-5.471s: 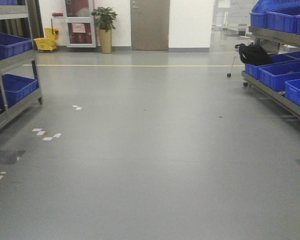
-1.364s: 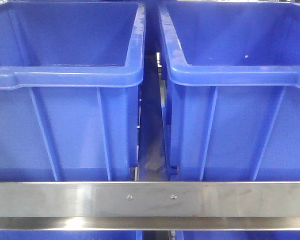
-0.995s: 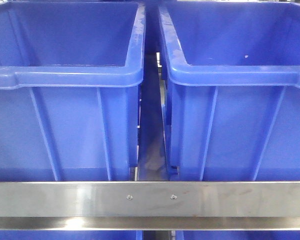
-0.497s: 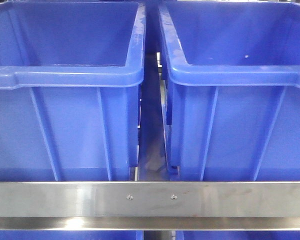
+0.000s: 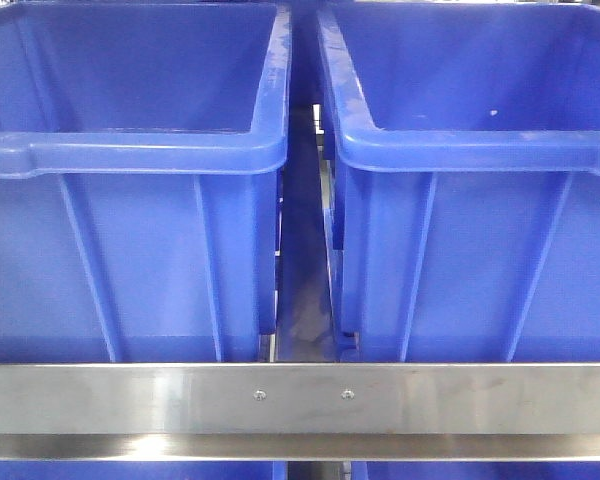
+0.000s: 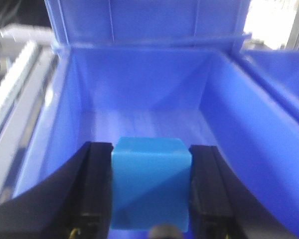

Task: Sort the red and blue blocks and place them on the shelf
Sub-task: 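Lower both held cubes into the two adjacent blue bins, then open both grippers to release the cubes into the bins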

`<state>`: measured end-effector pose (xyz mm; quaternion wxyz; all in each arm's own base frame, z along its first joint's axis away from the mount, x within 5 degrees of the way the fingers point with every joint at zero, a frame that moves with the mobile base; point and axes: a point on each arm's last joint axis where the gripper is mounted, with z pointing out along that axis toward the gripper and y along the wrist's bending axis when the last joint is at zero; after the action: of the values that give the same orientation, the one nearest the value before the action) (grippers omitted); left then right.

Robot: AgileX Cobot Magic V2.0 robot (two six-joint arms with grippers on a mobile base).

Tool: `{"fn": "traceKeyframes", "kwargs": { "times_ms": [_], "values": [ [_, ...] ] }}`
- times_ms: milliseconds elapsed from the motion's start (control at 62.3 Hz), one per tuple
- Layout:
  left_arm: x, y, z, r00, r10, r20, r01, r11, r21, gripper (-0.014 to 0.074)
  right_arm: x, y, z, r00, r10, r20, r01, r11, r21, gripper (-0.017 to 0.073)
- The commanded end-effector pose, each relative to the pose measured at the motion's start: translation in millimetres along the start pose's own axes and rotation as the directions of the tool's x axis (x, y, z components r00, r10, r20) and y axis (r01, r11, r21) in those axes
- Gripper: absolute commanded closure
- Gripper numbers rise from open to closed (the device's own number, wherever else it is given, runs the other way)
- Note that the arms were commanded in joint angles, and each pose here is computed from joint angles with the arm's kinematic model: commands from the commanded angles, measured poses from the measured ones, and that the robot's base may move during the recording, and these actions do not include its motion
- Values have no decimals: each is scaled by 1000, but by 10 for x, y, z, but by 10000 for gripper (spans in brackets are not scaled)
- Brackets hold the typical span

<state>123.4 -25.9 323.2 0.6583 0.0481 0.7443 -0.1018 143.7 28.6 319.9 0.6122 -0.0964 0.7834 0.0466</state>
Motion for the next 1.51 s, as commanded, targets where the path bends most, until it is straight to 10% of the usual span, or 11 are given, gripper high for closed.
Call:
{"fn": "traceKeyframes", "kwargs": {
  "times_ms": [0,225,385,642,930,1332,1492],
  "values": [
    [-242,5,151,998,-12,67,13,1000,-15,470,-256,13,133,983,-27,181,28,1000,-1,507],
    [-349,-143,533,1000,3,-7,-3,998,60,470,-231,18,425,980,-27,197,27,1000,1,507],
    [-293,-381,892,989,144,-37,-137,979,151,470,-209,20,542,979,-27,200,27,1000,2,507],
    [-188,-475,1196,992,109,-69,-97,983,158,445,-215,20,567,976,-27,215,27,1000,3,456],
    [-157,-475,1210,993,61,-101,-45,987,153,-120,-202,21,570,979,-26,201,26,1000,2,0],
    [-225,-469,1137,996,47,-74,-35,987,155,-25,-204,20,566,981,-26,192,26,1000,1,-44],
    [-388,-452,947,999,34,-2,-33,986,162,147,-292,15,447,971,-26,237,26,1000,4,-34]
  ]
}}
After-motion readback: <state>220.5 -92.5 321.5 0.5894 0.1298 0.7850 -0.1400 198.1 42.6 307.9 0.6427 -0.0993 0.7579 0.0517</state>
